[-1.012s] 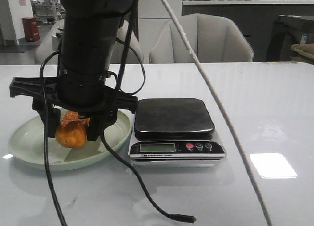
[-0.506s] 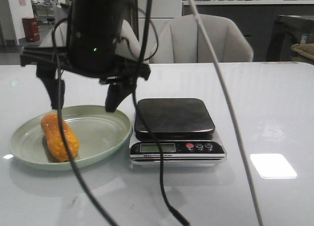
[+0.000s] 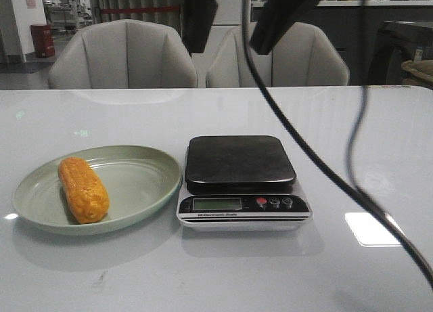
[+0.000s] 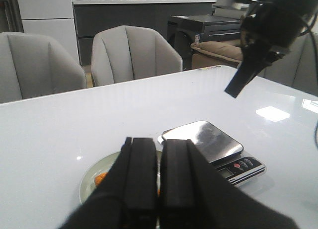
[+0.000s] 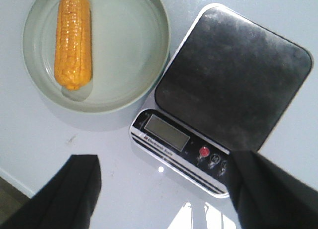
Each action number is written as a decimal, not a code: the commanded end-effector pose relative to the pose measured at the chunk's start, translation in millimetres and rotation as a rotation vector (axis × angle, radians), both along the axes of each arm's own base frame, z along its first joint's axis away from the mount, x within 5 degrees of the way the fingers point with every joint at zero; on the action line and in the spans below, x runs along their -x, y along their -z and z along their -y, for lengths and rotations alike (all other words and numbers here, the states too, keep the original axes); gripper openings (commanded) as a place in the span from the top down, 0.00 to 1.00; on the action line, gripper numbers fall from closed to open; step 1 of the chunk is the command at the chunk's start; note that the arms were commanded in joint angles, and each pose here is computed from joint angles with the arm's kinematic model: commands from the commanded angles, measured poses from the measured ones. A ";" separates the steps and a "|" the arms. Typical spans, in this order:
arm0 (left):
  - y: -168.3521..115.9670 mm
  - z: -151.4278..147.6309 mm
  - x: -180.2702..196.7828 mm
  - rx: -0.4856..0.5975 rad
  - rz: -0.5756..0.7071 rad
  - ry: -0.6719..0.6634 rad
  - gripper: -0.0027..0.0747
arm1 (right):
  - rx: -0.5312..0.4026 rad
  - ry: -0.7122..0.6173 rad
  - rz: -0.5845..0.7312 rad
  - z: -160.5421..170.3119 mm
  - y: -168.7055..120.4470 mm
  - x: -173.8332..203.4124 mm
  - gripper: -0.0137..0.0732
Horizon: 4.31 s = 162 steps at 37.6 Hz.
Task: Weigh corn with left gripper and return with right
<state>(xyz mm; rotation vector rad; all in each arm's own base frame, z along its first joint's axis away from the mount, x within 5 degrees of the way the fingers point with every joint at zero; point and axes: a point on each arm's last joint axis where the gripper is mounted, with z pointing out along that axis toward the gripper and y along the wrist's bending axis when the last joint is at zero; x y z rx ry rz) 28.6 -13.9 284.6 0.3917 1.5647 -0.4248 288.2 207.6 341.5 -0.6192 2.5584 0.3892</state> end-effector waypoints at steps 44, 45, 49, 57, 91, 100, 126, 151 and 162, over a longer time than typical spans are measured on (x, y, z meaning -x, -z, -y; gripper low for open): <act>-14.0 -0.1 1.1 0.047 0.083 0.004 0.82 | -0.595 0.085 1.011 166.3 61.4 226.2 0.14; -14.0 -0.1 1.1 0.047 0.083 0.004 0.82 | -0.593 0.085 1.008 166.2 62.4 226.1 0.14; -14.0 -0.1 1.1 0.047 0.083 0.004 0.82 | -0.591 0.084 1.004 166.2 63.3 226.0 0.31; -14.0 -0.1 1.1 0.047 0.083 0.004 0.82 | -0.559 0.080 0.954 165.6 68.6 225.6 0.62; 28.0 -8.2 -19.6 0.007 0.089 -0.386 0.82 | -0.558 0.080 0.953 165.5 69.0 225.6 0.62; 62.8 -14.1 -23.6 0.096 0.145 -0.519 0.82 | -0.558 0.080 0.953 165.5 69.0 225.6 0.62; 80.9 -14.6 -27.0 0.083 0.105 -0.529 0.82 | -0.546 0.078 0.935 165.4 71.1 225.5 0.62; 80.9 -14.6 -27.0 0.083 0.105 -0.529 0.82 | -0.530 0.084 0.949 166.2 71.4 224.9 0.62; 80.9 -14.6 -27.0 0.083 0.105 -0.529 0.82 | -0.309 0.414 1.050 193.2 76.7 214.3 0.62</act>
